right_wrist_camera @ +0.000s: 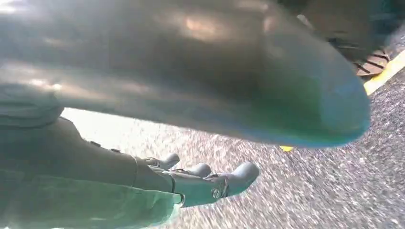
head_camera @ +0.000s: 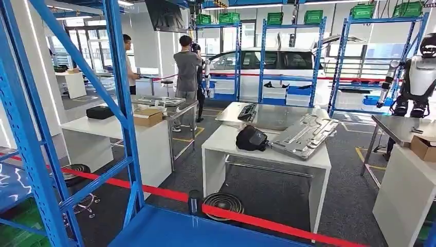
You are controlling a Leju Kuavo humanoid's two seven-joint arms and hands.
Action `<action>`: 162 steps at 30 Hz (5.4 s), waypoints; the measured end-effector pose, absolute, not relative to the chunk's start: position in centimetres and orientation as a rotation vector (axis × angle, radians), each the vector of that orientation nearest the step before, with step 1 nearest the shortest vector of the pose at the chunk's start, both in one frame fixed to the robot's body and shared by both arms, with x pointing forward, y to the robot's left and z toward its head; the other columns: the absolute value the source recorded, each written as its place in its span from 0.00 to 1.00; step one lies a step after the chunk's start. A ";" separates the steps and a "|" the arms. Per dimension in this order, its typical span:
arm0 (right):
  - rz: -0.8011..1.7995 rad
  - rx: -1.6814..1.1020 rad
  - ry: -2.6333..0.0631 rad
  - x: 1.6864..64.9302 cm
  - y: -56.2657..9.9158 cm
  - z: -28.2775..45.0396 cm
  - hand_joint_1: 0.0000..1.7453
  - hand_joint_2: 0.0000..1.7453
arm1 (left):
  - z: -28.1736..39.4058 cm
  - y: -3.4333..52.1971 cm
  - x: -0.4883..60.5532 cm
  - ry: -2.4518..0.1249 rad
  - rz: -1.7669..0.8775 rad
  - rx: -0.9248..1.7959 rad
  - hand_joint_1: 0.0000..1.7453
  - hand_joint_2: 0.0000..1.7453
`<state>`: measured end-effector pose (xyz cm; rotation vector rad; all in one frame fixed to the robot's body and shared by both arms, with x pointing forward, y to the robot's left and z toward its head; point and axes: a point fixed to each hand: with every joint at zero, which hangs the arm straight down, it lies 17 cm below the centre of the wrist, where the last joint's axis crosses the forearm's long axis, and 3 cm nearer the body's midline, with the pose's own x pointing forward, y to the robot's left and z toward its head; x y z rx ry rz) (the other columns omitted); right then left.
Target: Take the parts from the cabinet and place them on the table.
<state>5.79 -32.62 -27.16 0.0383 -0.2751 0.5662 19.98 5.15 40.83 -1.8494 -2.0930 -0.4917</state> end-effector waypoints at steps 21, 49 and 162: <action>0.497 0.083 -0.205 3.5 -33.3 -27.1 0.00 0.00 | 41.5 4.1 19.8 -2.062 -0.550 -1.930 1.00 1.00; 0.569 0.057 -0.238 5.3 -34.0 -26.9 0.00 0.00 | 41.6 -2.1 18.3 -2.102 -0.731 -1.790 1.00 1.00; 0.678 0.072 -0.300 6.0 -33.2 -26.8 0.00 0.00 | 42.0 -1.3 17.7 -2.023 -0.848 -1.784 1.00 1.00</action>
